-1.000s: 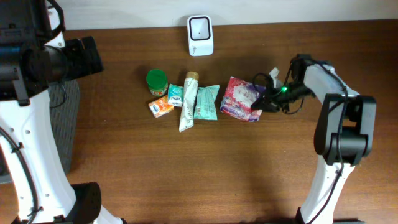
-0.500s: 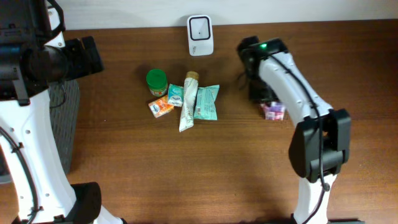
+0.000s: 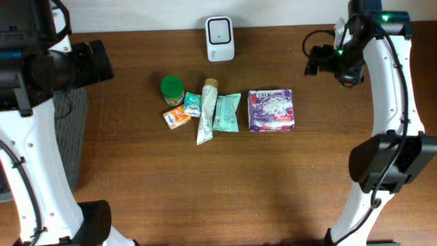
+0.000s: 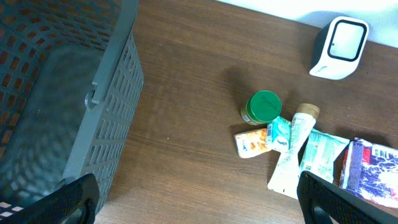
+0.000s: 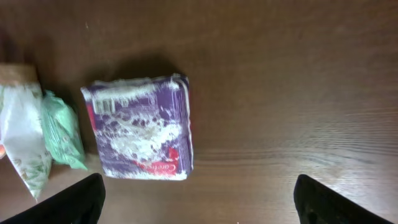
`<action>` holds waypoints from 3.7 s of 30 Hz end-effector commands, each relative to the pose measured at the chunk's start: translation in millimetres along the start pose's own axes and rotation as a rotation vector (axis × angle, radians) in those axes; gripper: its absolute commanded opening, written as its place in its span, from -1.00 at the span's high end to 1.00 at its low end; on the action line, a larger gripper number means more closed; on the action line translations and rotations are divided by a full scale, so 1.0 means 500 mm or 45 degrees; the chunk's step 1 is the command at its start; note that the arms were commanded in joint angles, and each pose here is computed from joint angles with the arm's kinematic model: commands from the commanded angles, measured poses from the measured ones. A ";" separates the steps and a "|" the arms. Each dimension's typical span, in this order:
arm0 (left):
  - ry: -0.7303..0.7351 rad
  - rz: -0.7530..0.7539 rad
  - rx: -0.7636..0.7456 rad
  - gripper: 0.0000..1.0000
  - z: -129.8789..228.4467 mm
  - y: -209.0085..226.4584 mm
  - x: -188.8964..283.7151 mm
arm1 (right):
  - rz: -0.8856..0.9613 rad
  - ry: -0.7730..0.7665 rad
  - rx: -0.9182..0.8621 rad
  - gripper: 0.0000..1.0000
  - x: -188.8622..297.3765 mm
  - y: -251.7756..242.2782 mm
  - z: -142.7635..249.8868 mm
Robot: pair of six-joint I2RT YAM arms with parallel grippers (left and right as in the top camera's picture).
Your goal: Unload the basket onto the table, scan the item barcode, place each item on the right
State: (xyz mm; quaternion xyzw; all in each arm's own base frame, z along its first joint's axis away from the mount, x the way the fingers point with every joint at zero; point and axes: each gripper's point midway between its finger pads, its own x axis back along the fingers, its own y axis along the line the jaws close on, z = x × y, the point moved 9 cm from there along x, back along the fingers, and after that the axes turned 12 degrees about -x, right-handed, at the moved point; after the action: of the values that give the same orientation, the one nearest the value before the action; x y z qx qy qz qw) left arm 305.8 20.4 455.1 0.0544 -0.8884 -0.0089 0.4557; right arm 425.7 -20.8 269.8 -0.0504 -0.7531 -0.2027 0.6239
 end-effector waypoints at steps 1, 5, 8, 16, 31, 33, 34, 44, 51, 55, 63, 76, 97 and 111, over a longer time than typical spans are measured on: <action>-0.006 0.005 0.012 -0.99 0.001 0.002 0.004 | -0.242 0.185 0.040 -0.85 -0.108 -0.032 0.013; -0.006 0.005 0.012 -0.98 0.001 0.002 0.004 | -0.629 0.293 0.041 -0.84 -0.242 -0.077 0.063; -0.006 0.005 0.012 -0.98 0.001 0.002 0.004 | -0.692 0.312 0.027 -0.55 -0.308 -0.093 0.103; -0.006 0.005 0.013 -0.98 0.001 0.002 0.004 | -0.848 0.351 0.080 0.55 -0.341 -0.051 0.142; -0.006 0.005 0.012 -0.99 0.001 0.002 0.004 | -1.137 -0.481 0.823 0.92 0.125 0.167 0.145; -0.006 0.005 0.013 -0.99 0.001 0.002 0.004 | -1.159 -0.458 0.868 0.92 0.121 0.195 0.161; -0.006 0.005 0.012 -0.99 0.001 0.002 0.004 | -1.141 -0.458 0.874 0.92 0.118 0.202 0.165; -0.006 0.005 0.012 -0.98 0.001 0.002 0.004 | -0.722 -0.505 0.500 0.92 0.081 0.168 0.135; -0.006 0.005 0.012 -0.98 0.001 0.002 0.004 | 0.464 -0.502 0.082 0.92 0.025 -0.007 0.147; -0.006 0.005 0.013 -0.98 0.001 0.002 0.004 | 0.633 -0.264 0.108 0.92 -0.096 -0.034 0.145; -0.006 0.005 0.012 -0.98 0.001 0.002 0.004 | 0.352 -0.197 0.426 -0.56 -0.158 0.194 0.242; -0.006 0.005 0.013 -0.98 0.001 0.002 0.004 | 0.155 -0.151 -0.248 -0.97 -0.001 -0.100 0.053; -0.006 0.005 0.012 -0.98 0.001 0.002 0.004 | -0.694 0.333 0.046 0.92 -0.336 0.015 0.174; -0.006 0.005 0.013 -0.98 0.001 0.002 0.004 | -1.132 -0.479 -0.037 0.92 -0.168 0.347 -0.063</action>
State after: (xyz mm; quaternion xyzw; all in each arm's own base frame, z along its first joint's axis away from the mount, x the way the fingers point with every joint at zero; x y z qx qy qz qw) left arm 305.4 20.4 454.7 0.0544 -0.8876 -0.0089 0.4572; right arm 517.2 112.2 253.8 0.2375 -0.8124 -0.4122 0.3372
